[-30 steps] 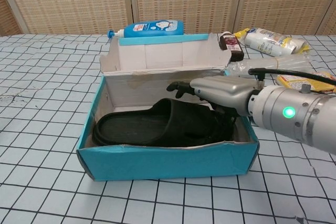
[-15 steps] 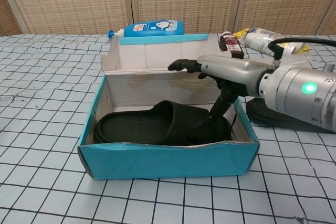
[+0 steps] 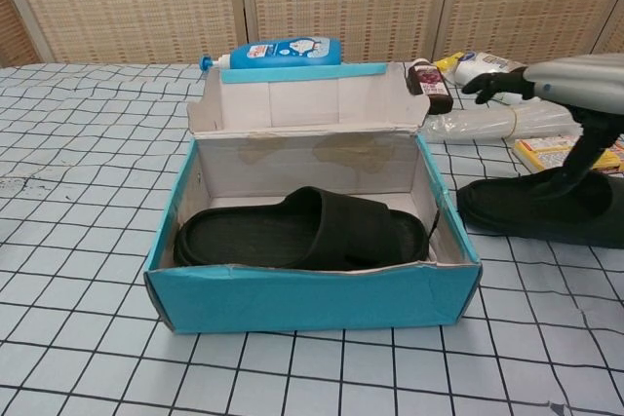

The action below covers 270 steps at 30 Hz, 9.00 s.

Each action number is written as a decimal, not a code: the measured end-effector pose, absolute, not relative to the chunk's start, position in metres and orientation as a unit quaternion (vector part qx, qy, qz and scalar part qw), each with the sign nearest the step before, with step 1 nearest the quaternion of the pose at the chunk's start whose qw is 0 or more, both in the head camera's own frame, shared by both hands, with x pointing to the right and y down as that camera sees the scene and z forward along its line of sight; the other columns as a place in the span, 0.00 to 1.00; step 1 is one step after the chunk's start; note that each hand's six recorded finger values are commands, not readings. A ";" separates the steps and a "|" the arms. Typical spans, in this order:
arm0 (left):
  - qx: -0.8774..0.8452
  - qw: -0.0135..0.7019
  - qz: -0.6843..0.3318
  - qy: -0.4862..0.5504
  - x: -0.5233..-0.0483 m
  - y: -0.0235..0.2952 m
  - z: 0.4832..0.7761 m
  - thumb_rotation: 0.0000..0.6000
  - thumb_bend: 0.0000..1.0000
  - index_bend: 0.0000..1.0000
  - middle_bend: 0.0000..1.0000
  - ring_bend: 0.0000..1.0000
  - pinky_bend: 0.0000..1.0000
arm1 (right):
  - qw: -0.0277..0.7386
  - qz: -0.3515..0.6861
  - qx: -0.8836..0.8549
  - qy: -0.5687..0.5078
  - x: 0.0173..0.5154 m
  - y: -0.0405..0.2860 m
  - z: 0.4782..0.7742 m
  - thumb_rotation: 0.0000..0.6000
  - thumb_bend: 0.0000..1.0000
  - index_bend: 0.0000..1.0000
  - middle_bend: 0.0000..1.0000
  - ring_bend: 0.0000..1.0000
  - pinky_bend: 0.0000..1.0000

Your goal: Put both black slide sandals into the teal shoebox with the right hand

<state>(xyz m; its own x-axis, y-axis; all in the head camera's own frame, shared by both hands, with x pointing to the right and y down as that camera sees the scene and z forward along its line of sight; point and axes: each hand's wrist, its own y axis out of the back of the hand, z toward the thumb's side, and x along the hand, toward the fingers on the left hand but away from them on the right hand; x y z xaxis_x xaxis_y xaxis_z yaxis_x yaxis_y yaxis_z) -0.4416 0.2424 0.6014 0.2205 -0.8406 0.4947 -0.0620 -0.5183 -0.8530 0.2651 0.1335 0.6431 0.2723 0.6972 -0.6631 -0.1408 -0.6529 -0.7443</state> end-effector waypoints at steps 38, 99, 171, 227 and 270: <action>-0.692 0.364 -0.537 0.317 -0.440 0.244 0.606 1.00 0.50 0.24 0.14 0.20 0.39 | 0.238 0.646 -0.692 -0.218 0.366 0.140 0.707 1.00 0.03 0.03 0.06 0.00 0.11; -0.693 0.362 -0.540 0.310 -0.439 0.246 0.609 1.00 0.50 0.24 0.14 0.20 0.40 | 0.241 0.684 -0.649 -0.231 0.399 0.150 0.716 1.00 0.03 0.59 0.57 0.43 0.49; -0.695 0.356 -0.539 0.316 -0.442 0.244 0.607 1.00 0.50 0.24 0.14 0.20 0.40 | 0.562 0.389 -0.633 -0.364 0.131 0.158 0.651 1.00 0.03 0.66 0.66 0.52 0.61; -0.696 0.352 -0.541 0.314 -0.443 0.245 0.607 1.00 0.50 0.24 0.14 0.20 0.40 | 0.485 0.392 -0.728 -0.287 0.103 0.189 0.725 1.00 0.03 0.66 0.66 0.53 0.61; -0.698 0.350 -0.543 0.309 -0.442 0.246 0.611 1.00 0.50 0.24 0.14 0.20 0.40 | 0.372 0.364 -0.776 -0.357 0.151 0.145 0.662 1.00 0.03 0.28 0.28 0.10 0.26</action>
